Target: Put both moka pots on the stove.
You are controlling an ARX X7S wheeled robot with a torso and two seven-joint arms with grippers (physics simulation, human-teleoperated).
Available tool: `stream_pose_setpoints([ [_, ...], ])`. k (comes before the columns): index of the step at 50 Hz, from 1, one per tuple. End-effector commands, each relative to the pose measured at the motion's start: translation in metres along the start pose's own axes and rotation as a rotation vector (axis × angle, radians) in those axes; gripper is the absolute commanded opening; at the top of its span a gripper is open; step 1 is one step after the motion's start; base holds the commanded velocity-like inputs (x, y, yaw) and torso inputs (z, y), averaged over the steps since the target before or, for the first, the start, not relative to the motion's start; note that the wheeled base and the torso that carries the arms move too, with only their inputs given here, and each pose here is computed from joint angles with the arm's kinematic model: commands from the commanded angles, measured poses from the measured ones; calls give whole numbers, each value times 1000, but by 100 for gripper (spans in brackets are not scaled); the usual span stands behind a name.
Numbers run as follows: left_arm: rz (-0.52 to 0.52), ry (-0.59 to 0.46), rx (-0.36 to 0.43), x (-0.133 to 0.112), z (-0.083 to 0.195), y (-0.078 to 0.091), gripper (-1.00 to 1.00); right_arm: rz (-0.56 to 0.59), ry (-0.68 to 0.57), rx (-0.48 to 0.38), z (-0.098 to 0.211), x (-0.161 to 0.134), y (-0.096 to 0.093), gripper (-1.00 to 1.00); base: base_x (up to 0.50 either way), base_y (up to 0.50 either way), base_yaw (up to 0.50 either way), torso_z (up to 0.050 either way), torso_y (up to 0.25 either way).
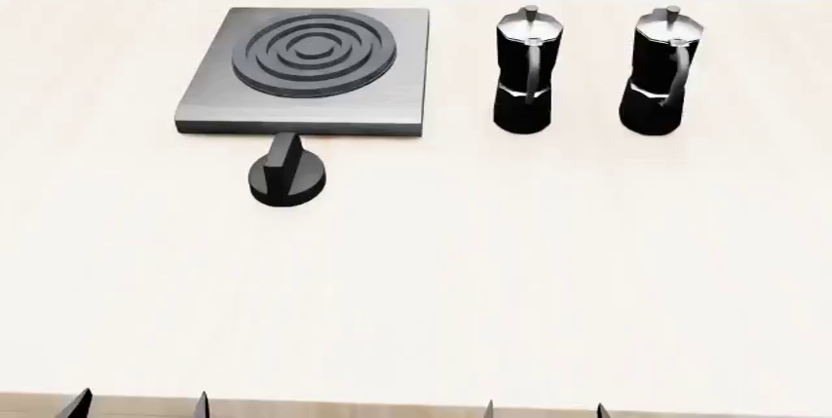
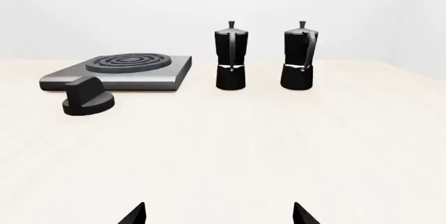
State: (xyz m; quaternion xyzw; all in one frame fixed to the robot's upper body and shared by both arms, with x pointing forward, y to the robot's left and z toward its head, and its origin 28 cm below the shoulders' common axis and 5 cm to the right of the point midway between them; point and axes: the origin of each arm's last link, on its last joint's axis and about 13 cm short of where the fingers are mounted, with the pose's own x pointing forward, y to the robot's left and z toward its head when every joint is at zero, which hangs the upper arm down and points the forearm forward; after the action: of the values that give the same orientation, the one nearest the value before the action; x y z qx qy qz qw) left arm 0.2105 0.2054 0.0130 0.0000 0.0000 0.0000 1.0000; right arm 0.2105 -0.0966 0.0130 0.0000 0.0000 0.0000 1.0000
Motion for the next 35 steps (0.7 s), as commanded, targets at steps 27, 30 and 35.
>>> stream_pose_setpoints([
  [27,4,-38,-12,-4,17,2,100,-13,-53,-43,16,-3,0,100,0,0,0,0,0],
  [30,3,-61,-16,-6,26,2,100,-11,-87,-44,27,-7,0,100,0,0,0,0,0],
  [35,1,-101,-21,-11,41,3,100,-7,-129,-36,41,-12,1,100,0,0,0,0,0],
])
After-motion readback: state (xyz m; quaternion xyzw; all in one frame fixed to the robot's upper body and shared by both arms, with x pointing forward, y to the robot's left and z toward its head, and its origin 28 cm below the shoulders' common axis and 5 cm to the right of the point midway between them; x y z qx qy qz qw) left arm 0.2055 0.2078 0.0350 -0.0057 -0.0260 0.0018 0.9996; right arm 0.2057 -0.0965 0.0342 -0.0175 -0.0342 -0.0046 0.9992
